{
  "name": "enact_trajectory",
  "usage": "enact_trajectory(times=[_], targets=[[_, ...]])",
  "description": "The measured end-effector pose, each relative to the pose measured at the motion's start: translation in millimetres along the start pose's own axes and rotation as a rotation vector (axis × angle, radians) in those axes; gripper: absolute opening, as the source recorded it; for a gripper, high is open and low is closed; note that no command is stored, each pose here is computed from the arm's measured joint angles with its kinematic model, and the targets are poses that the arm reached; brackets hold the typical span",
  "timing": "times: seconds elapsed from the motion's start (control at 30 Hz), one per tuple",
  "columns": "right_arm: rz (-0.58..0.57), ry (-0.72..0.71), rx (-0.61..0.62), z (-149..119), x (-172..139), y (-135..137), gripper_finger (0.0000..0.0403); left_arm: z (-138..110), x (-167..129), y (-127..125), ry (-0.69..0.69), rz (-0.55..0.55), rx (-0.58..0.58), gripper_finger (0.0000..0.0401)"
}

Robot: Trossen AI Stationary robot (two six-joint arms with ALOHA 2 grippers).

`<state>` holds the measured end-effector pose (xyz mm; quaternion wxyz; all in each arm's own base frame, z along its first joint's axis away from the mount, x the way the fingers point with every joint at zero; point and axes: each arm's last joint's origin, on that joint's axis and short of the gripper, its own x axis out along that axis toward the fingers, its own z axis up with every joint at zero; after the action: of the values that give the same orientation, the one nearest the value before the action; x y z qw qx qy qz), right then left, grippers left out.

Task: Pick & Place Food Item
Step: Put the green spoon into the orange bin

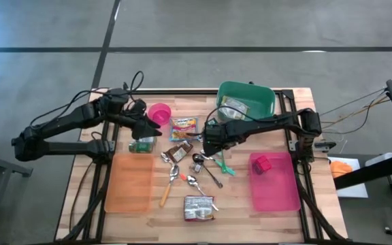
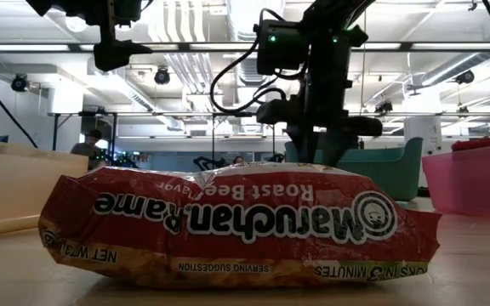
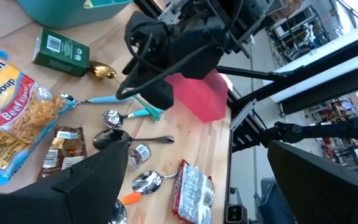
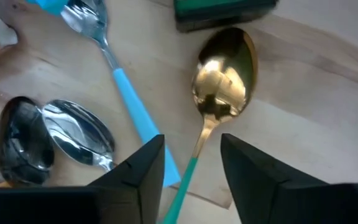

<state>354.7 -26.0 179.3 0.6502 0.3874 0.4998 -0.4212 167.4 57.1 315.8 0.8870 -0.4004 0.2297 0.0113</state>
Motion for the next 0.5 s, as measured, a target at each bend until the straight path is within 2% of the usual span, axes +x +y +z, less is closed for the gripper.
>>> enact_trajectory(times=[0.13, 0.5], targets=[[-0.010, 0.004, 0.015, 0.6, 2.4, -2.4, 0.0128, -0.5, 0.0, 0.0, 0.008, -0.005, -0.001, 0.0391], [-0.022, 0.013, 0.024, -0.2, 6.7, -6.0, 0.0126, -0.7, 0.1, -0.1, 0.014, -0.013, -0.002, 0.0391]])
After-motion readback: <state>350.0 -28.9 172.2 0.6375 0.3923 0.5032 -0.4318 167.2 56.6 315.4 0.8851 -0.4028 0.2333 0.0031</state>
